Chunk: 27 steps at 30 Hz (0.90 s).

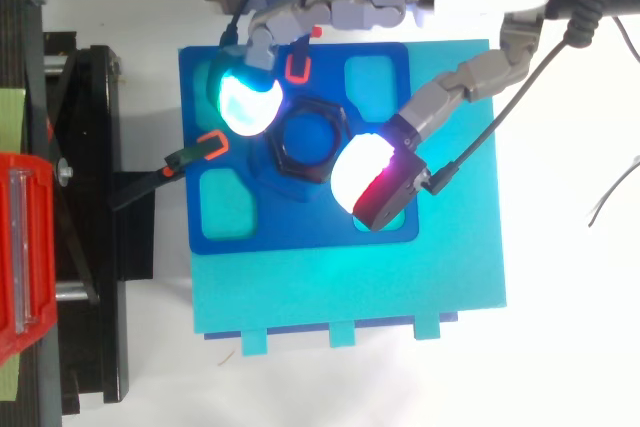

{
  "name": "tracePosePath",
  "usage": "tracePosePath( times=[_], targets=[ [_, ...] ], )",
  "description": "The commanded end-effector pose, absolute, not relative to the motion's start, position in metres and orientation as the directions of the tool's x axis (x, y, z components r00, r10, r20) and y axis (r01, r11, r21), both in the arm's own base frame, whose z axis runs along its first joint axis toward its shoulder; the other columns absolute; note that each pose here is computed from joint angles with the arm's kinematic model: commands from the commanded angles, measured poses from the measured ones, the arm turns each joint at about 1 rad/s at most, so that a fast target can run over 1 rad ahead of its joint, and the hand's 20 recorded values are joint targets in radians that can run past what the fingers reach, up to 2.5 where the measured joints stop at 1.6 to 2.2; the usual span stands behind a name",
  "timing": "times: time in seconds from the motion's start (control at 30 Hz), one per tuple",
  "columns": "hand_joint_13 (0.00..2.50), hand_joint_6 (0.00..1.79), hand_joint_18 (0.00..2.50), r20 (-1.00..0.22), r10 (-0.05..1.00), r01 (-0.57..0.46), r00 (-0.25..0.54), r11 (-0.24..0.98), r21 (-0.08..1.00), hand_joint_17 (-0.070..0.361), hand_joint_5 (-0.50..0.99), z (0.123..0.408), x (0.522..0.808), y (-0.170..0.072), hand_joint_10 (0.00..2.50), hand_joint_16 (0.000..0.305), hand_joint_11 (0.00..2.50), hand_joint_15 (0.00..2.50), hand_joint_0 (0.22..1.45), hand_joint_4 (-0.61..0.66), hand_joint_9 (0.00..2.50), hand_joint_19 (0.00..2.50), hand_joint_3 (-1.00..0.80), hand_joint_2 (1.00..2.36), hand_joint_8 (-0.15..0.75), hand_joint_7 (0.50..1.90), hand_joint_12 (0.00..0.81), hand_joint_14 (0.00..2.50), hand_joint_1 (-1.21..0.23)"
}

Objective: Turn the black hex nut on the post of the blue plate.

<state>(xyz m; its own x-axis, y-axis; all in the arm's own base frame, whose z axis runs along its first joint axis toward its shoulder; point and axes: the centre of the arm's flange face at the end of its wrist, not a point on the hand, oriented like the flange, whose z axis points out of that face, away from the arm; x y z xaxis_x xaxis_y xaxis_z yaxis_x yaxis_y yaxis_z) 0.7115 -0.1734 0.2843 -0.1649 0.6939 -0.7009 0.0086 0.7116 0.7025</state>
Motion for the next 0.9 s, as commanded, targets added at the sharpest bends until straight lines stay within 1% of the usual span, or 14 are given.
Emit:
tracePosePath(
  times=[0.0,0.1,0.37,0.6,0.87],
  targets=[
    [0.0,0.5,0.0,-0.702,0.693,0.005,-0.167,0.712,0.702,0.12,-0.25,0.284,0.709,-0.182,0.0,0.053,0.0,0.0,0.37,0.2,0.0,0.0,-0.5,1.0,0.258,0.96,0.384,0.0,-0.45],
    [0.0,0.5,0.0,-0.701,0.693,0.002,-0.169,0.712,0.703,0.12,-0.25,0.284,0.706,-0.191,0.0,0.053,0.0,0.0,0.37,0.2,0.0,0.0,-0.5,1.0,0.259,0.97,0.383,0.0,-0.45],
    [0.0,0.5,0.0,-0.7,0.695,0.01,-0.166,0.711,0.703,0.119,-0.25,0.284,0.702,-0.201,0.0,0.053,0.0,0.0,0.37,0.2,0.0,0.0,-0.5,1.0,0.257,0.96,0.38,0.0,-0.44],
    [0.0,0.5,0.0,-0.7,0.694,-0.003,-0.17,0.71,0.705,0.119,-0.25,0.287,0.701,-0.204,0.0,0.053,0.0,0.0,0.37,0.2,0.0,0.0,-0.5,1.0,0.257,0.96,0.378,0.0,-0.44],
    [0.0,0.5,0.0,-0.702,0.692,-0.019,-0.169,0.709,0.705,0.118,-0.25,0.302,0.704,-0.208,0.0,0.053,0.0,0.0,0.37,0.2,0.0,0.0,-0.5,1.0,0.257,0.96,0.379,0.0,-0.44]
  ],
)
